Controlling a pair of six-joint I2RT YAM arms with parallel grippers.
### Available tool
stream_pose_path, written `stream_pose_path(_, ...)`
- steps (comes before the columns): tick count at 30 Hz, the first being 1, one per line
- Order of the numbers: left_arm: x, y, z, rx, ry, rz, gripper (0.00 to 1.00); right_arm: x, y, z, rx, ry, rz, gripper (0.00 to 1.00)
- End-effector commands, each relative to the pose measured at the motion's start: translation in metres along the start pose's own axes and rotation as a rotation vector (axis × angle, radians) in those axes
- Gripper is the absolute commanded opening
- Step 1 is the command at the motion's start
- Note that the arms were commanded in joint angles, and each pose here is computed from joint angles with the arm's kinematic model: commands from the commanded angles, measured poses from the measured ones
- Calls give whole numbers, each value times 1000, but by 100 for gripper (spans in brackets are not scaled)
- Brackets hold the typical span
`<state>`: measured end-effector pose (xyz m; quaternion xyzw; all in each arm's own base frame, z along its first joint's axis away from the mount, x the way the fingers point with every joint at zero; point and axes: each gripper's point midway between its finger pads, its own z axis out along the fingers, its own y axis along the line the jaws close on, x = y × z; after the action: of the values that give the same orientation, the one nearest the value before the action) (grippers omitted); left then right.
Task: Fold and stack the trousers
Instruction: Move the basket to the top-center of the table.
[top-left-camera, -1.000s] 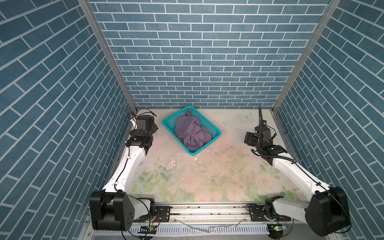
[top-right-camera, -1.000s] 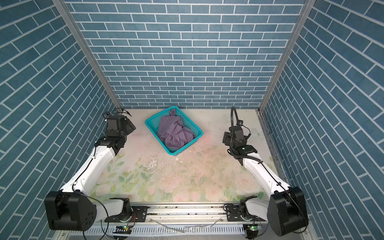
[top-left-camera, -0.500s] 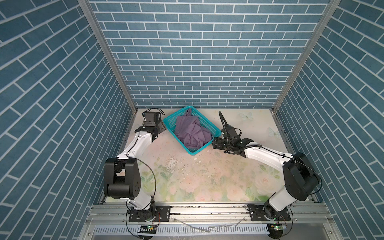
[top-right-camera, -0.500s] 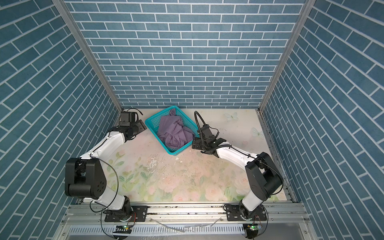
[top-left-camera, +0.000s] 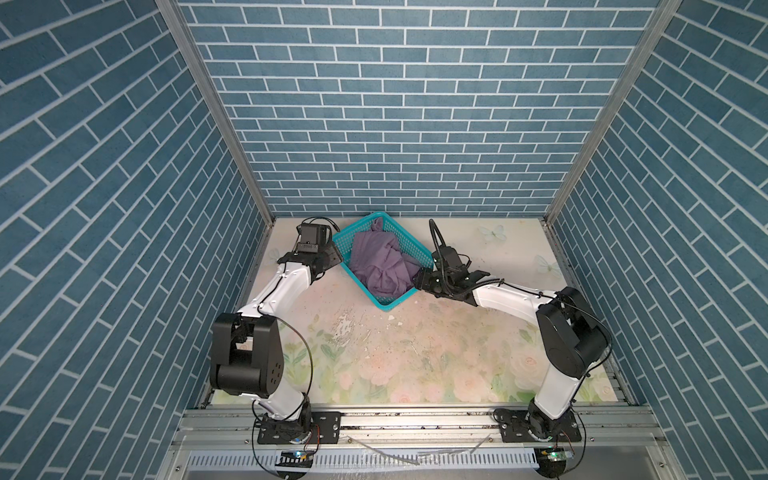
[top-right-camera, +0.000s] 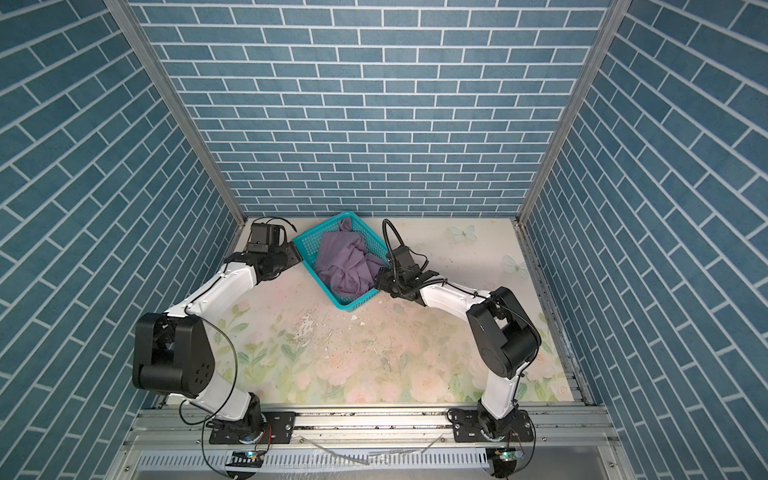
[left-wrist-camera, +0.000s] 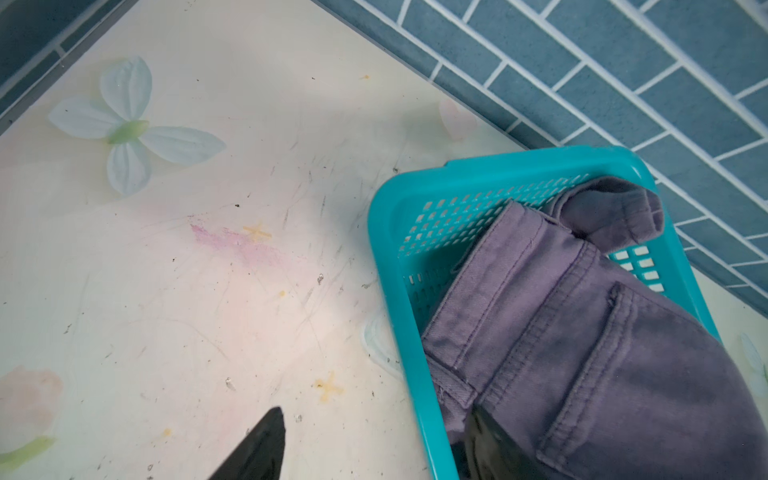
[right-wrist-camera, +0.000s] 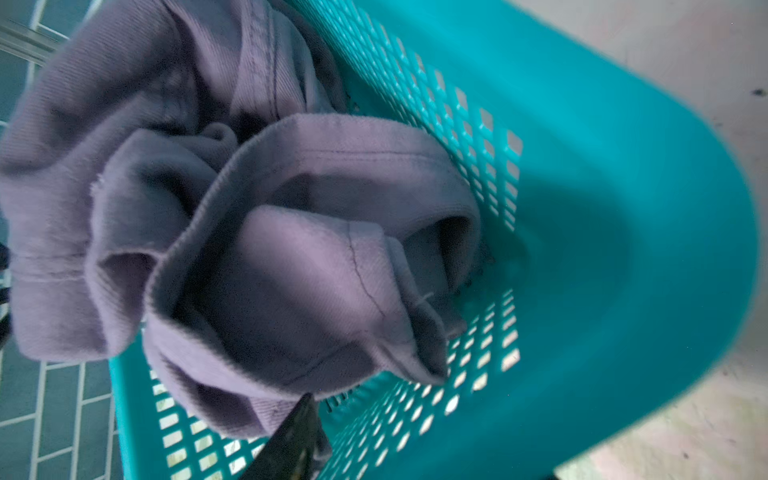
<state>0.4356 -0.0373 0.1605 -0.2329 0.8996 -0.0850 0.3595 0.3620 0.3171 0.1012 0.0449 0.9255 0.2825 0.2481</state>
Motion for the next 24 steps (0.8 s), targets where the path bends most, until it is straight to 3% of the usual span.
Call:
stream_pose_path(1, -14, -4, -32, 8, -51, 25, 72, -16, -17, -16, 151, -3, 21, 49)
stream_pose_path(4, -21, -1, -50, 0, -93, 34, 72, -27, -49, -33, 283, 31, 29, 25)
stream_pose_path(6, -26, 1, -57, -8, -116, 27, 73, -35, -73, -45, 343, 47, 45, 16)
stream_pose_path(10, -27, -1, -56, -1, -120, 10, 75, -58, -121, -81, 432, 48, 76, 11)
stream_pose_path(15, -19, -6, -38, 20, -83, -7, 77, -95, -151, -122, 472, 9, 72, 18)
stream_pose_path(19, -8, -22, -20, 66, -37, 6, 77, -114, -163, -131, 488, -1, 65, 20)
stream_pose_path(21, -1, -36, -14, 90, -16, 43, 78, -119, -173, -132, 497, 5, 80, 28)
stream_pose_path(24, 10, -61, -7, 116, 11, 120, 81, -127, -187, -139, 535, -12, 94, 50)
